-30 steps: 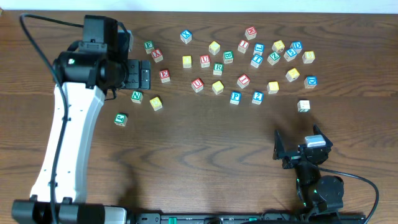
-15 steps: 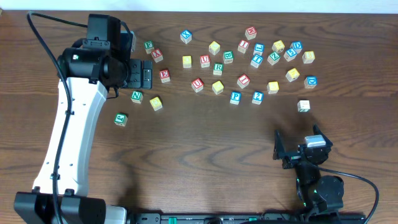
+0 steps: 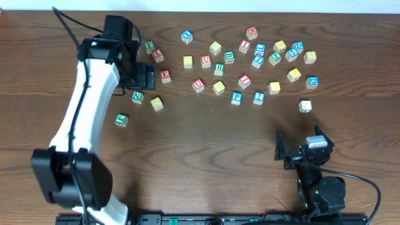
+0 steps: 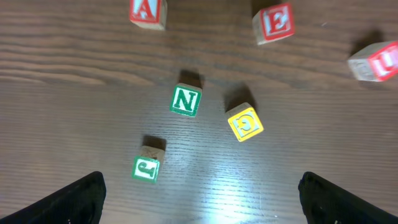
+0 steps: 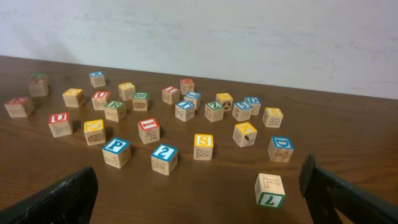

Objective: Spell out NEURIPS
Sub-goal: 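Move the left gripper over the green N block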

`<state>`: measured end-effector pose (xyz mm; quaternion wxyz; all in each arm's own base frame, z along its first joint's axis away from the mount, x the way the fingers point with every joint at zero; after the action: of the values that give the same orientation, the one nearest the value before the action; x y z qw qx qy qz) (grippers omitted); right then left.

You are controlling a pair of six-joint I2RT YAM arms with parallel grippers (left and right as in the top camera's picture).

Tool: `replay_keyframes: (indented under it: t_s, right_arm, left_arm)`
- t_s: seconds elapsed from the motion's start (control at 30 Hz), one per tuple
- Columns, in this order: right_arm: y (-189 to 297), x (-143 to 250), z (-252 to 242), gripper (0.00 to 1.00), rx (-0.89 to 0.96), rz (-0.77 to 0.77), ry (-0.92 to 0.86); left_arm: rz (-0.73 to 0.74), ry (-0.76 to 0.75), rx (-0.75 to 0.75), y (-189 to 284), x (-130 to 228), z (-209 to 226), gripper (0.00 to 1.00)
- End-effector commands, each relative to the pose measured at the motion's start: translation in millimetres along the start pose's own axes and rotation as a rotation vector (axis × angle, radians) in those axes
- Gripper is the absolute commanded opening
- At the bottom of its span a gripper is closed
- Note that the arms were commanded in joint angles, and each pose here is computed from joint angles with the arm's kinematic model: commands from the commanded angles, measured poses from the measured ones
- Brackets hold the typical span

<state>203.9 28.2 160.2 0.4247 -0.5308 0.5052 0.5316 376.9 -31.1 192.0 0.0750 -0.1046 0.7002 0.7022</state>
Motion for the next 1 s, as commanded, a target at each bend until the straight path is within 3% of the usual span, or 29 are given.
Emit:
replay_keyframes:
  t_s: [0.0, 0.97]
  right_arm:
    - [0, 1, -2, 0.99, 0.012, 0.000, 0.011]
    - [0, 1, -2, 0.99, 0.012, 0.000, 0.011]
  left_arm:
    - [0.043, 0.004, -0.020, -19, -4, 3, 0.98]
    - [0.131, 0.026, 0.043, -71, 9, 30, 0.98]
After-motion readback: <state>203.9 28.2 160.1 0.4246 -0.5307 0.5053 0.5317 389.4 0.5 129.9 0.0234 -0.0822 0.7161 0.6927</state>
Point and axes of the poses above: each gripper's point midway between its finger pads, its own y axis back along the fingers, its own z axis along the line the jaws close on, x = y × z, the point moved 4 cm from there along y, back along the fingers, and after that the axes turned 2 degrees about y, right-handed, at the moved point
